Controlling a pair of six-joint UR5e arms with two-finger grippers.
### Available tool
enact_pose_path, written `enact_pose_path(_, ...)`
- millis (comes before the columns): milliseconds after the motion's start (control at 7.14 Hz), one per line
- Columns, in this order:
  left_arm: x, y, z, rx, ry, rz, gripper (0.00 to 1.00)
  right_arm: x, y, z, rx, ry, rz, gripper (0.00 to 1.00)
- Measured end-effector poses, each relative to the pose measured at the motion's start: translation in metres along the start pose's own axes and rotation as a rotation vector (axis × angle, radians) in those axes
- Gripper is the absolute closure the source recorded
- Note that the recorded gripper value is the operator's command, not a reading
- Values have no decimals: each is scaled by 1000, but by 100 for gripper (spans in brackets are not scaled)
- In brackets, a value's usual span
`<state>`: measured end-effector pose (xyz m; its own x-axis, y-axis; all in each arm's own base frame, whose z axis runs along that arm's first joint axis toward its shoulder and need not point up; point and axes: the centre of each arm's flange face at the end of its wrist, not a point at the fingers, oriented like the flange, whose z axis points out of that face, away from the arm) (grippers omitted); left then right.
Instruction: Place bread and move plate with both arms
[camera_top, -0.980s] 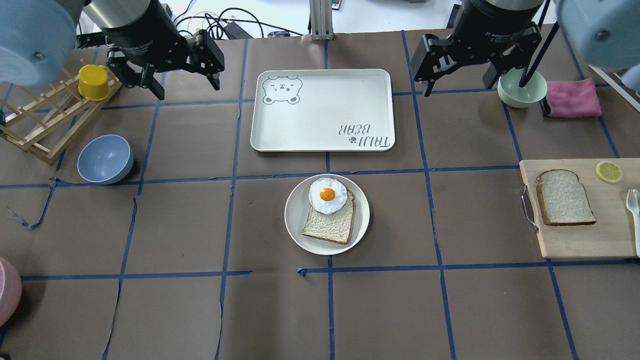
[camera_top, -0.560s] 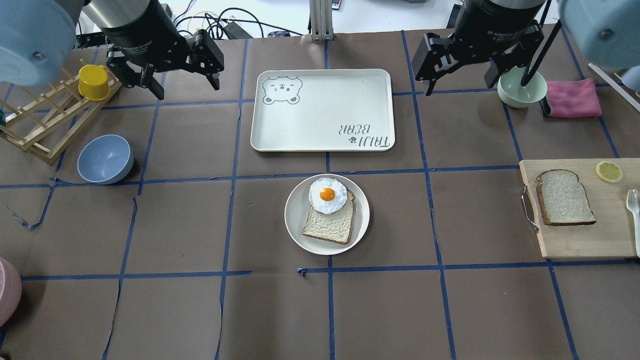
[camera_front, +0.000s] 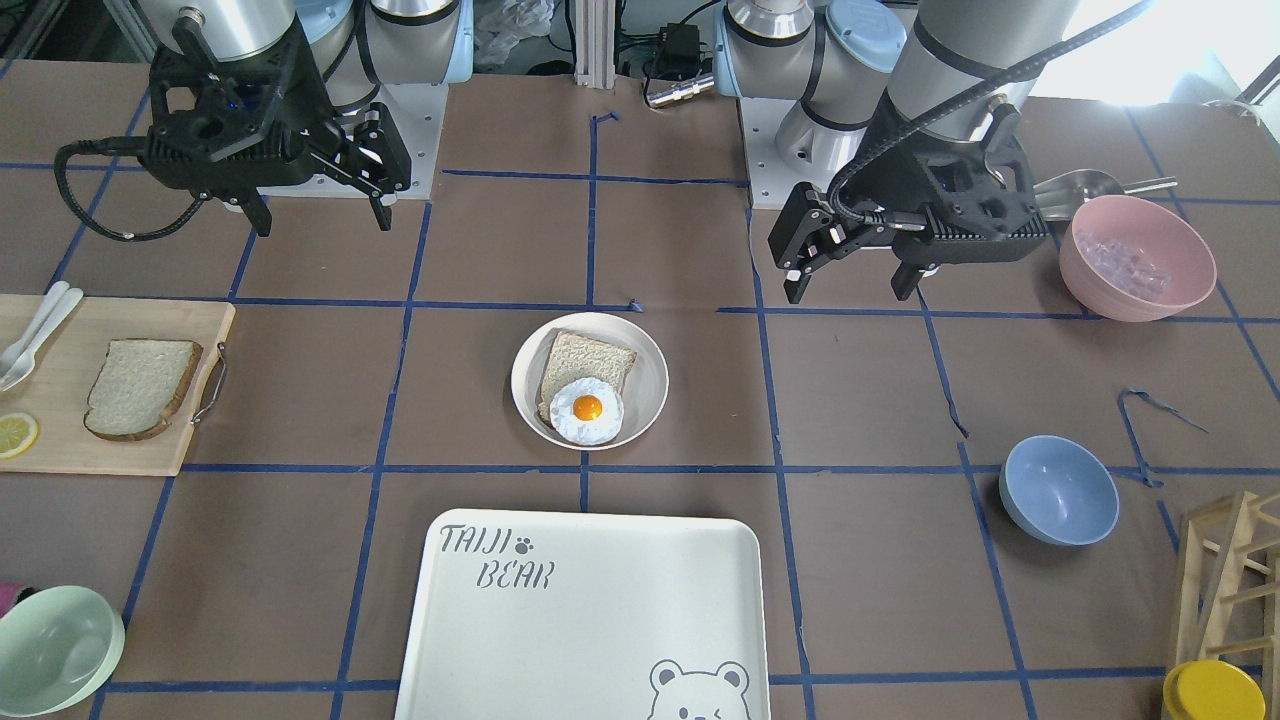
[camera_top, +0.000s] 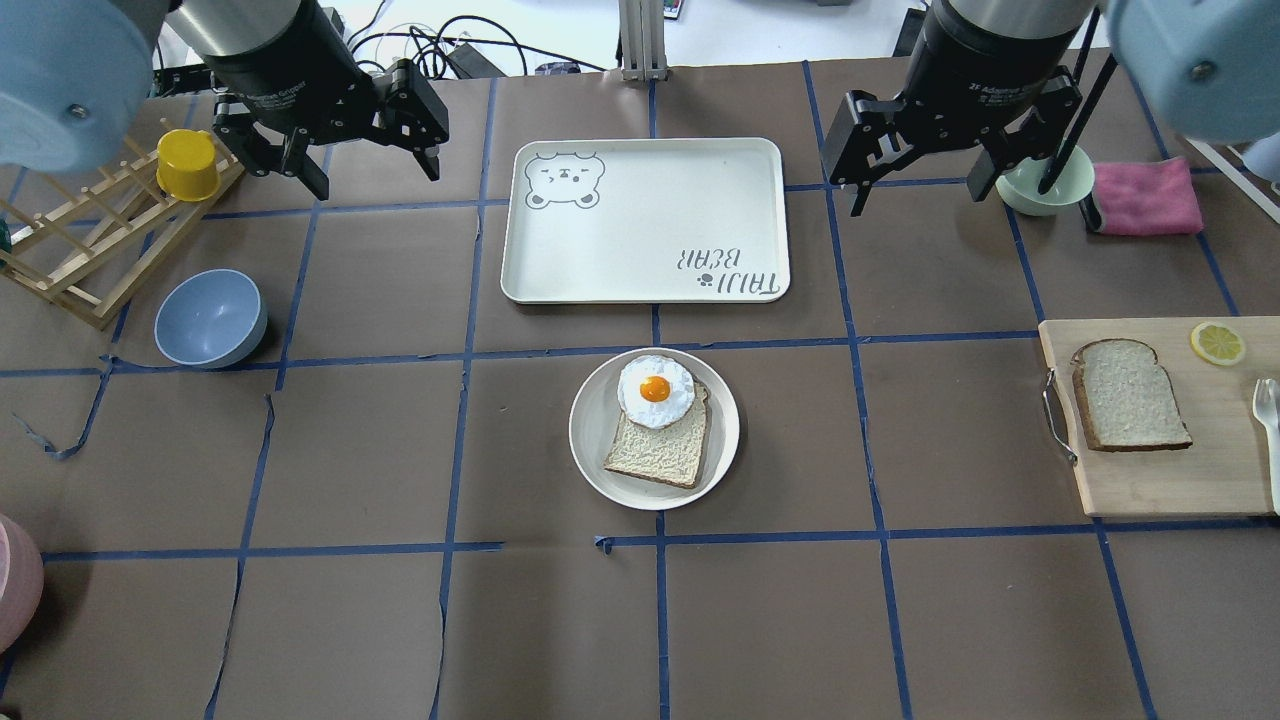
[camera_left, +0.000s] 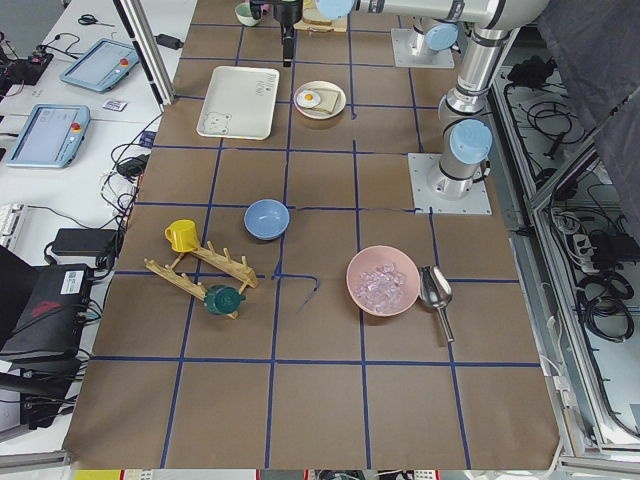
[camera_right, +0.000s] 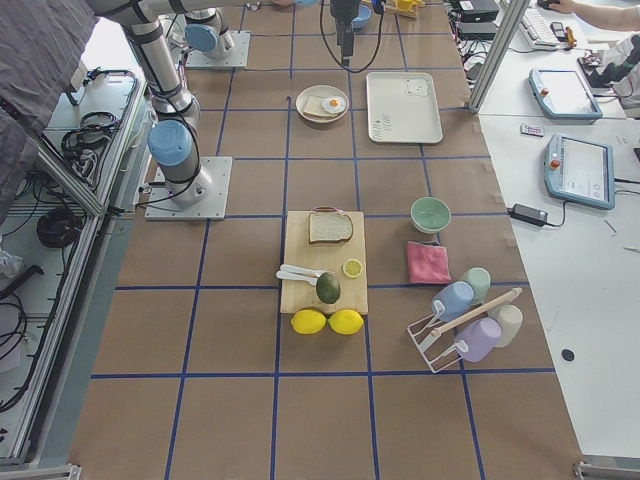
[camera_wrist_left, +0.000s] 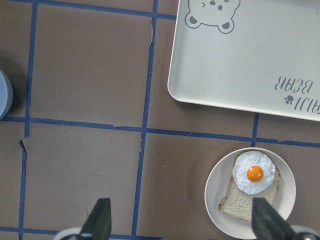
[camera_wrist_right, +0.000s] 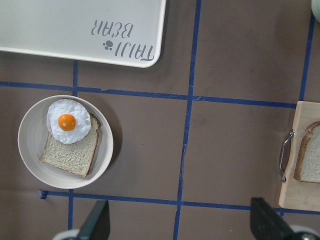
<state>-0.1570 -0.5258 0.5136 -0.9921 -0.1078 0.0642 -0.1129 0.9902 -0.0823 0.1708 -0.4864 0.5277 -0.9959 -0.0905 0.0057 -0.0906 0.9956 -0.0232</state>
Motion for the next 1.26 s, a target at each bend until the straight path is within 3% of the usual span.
enact_pose_path(560,0,0,0,1,0,1,0,12,-3,2,-5,7,20,0)
enact_pose_path(840,0,0,-1,1,0,0,0,34,-4,10,-33,30,55,0)
enact_pose_path(1120,0,0,-1,1,0,-1,0,89,-10,45,-111,103,127,0)
enact_pose_path(1260,0,0,-1,2,0,-1,0,136,-9,81,-168,122,181,0)
